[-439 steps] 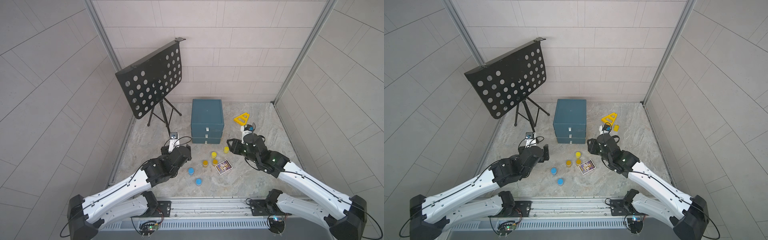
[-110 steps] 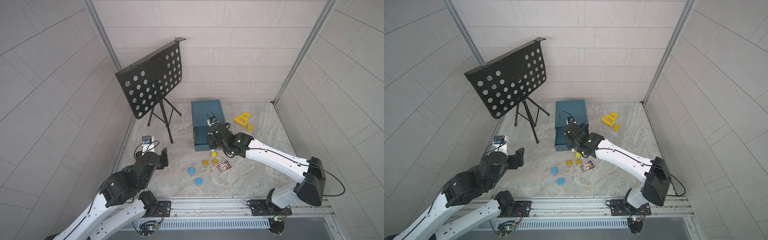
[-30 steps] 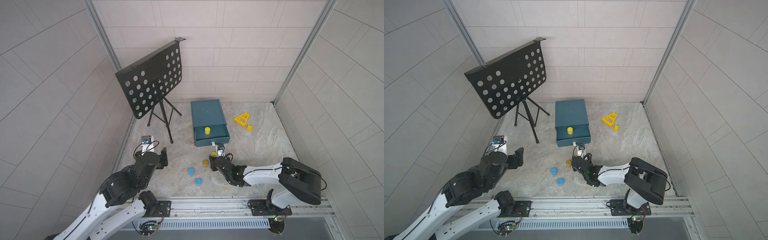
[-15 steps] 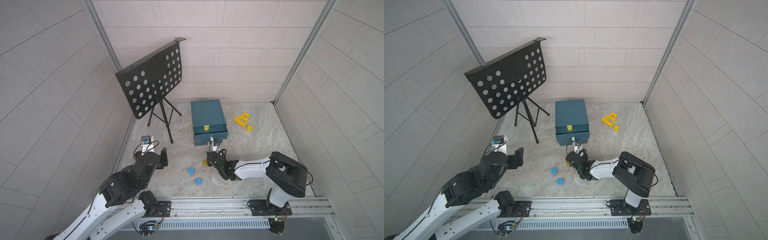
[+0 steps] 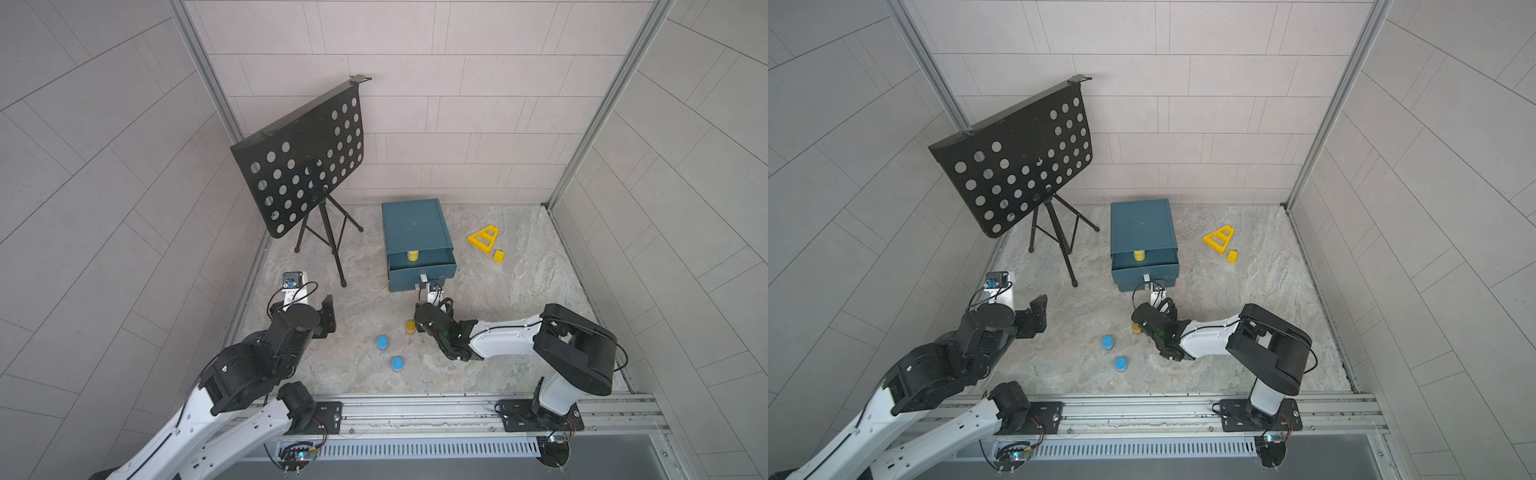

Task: Put the paint cans in the drawer according to color
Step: Pick up the paint can at the center of the board, then place the paint can at the center of the board, then open the drawer in the storage box.

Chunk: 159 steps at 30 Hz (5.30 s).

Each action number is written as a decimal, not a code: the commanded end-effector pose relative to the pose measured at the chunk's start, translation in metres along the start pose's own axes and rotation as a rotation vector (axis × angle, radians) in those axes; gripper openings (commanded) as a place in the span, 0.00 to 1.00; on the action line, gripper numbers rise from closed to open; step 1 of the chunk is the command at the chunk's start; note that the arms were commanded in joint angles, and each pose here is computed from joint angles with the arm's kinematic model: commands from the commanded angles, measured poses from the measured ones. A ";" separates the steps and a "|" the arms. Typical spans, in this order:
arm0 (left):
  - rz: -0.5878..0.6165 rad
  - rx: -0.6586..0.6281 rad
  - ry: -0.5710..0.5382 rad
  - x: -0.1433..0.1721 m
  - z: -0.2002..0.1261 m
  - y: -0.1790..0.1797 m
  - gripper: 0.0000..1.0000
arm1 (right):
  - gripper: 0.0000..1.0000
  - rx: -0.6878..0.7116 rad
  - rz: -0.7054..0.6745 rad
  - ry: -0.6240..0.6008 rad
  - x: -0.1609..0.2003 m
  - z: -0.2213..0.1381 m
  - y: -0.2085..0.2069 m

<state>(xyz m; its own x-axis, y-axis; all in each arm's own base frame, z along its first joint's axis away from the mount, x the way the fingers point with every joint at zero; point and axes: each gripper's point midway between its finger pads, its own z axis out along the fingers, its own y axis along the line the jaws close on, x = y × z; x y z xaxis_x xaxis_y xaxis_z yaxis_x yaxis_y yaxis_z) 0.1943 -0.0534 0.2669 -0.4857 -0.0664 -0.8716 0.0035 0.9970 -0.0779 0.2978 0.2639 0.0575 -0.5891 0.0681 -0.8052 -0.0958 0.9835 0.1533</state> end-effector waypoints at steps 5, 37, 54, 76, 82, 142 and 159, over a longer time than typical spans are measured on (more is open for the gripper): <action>0.015 -0.020 0.000 0.000 0.001 0.003 0.86 | 0.68 0.045 -0.085 0.020 0.003 -0.014 -0.007; 0.012 -0.017 -0.004 0.000 -0.001 0.004 0.86 | 0.32 0.184 -0.040 -0.005 -0.004 -0.010 -0.069; 0.009 -0.009 0.000 0.001 0.001 0.002 0.85 | 0.30 0.142 -0.017 -0.038 -0.077 -0.097 -0.122; 0.009 -0.011 0.000 0.001 0.000 0.003 0.86 | 0.29 0.297 0.122 0.111 -0.026 -0.013 -0.185; 0.009 -0.012 -0.002 0.001 -0.001 0.004 0.86 | 0.29 0.293 0.131 0.160 -0.006 0.003 -0.184; -0.001 -0.008 -0.007 0.001 -0.002 0.005 0.85 | 0.46 -0.058 -0.143 0.187 -0.130 -0.096 0.037; -0.007 -0.002 -0.016 0.000 -0.005 0.006 0.86 | 0.30 0.014 -0.167 0.185 -0.128 -0.075 0.038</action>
<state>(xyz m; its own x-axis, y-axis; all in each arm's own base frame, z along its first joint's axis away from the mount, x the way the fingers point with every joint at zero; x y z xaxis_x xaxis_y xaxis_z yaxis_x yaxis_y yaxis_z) 0.1914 -0.0504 0.2708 -0.4699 -0.0835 -0.8788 0.0060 0.9952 -0.0978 0.3071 0.2840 0.2086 -0.7081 -0.1246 -0.6950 -0.2133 0.9761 0.0424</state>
